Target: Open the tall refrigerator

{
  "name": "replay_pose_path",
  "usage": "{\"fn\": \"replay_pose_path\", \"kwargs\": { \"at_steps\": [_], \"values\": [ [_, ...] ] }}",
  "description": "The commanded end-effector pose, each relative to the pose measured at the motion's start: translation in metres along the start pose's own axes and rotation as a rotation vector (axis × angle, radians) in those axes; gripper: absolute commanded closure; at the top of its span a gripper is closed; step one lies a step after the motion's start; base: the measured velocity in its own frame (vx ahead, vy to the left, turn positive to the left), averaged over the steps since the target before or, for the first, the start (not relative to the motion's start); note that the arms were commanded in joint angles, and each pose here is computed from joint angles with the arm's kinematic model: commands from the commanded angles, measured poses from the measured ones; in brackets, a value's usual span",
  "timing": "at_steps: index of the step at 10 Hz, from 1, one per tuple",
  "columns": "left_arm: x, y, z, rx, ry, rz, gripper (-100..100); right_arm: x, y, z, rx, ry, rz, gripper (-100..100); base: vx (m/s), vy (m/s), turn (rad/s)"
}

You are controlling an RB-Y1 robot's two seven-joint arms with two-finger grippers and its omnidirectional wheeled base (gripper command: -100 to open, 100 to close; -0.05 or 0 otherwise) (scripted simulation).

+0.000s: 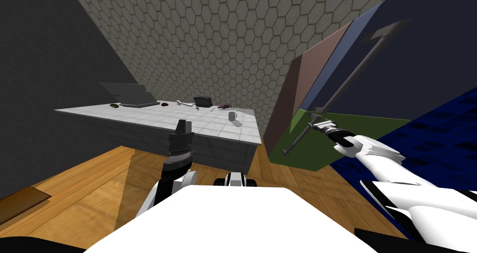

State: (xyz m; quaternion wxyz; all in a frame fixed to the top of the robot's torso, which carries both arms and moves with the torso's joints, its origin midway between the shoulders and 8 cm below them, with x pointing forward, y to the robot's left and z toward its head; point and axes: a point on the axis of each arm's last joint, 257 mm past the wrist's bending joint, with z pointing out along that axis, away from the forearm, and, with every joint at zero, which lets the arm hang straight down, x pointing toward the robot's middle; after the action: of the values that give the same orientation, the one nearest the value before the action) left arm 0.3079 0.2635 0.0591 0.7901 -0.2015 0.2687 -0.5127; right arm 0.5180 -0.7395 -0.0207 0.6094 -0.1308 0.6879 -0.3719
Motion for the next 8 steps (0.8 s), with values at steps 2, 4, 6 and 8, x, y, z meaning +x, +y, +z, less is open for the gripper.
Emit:
{"fn": "replay_pose_path", "kwargs": {
  "at_steps": [2,4,6,8],
  "values": [
    [0.0,0.0,0.0,0.0,0.0,0.0,0,-0.022,0.004,0.014,0.032,-0.011,0.016,-100,-0.04,-0.037,0.002],
    [0.0,0.0,0.0,0.0,0.0,0.0,0,-0.019,0.007,0.014,0.02,-0.009,-0.002,-100,-0.027,-0.019,0.011],
    [0.0,0.0,0.0,0.0,0.0,0.0,0,0.003,0.002,0.001,-0.008,0.012,-0.043,100,0.042,0.058,0.013],
    [0.0,0.0,0.0,0.0,0.0,0.0,0,0.012,-0.002,-0.006,-0.017,0.015,-0.039,100,0.068,0.046,-0.02]
  ]
}}
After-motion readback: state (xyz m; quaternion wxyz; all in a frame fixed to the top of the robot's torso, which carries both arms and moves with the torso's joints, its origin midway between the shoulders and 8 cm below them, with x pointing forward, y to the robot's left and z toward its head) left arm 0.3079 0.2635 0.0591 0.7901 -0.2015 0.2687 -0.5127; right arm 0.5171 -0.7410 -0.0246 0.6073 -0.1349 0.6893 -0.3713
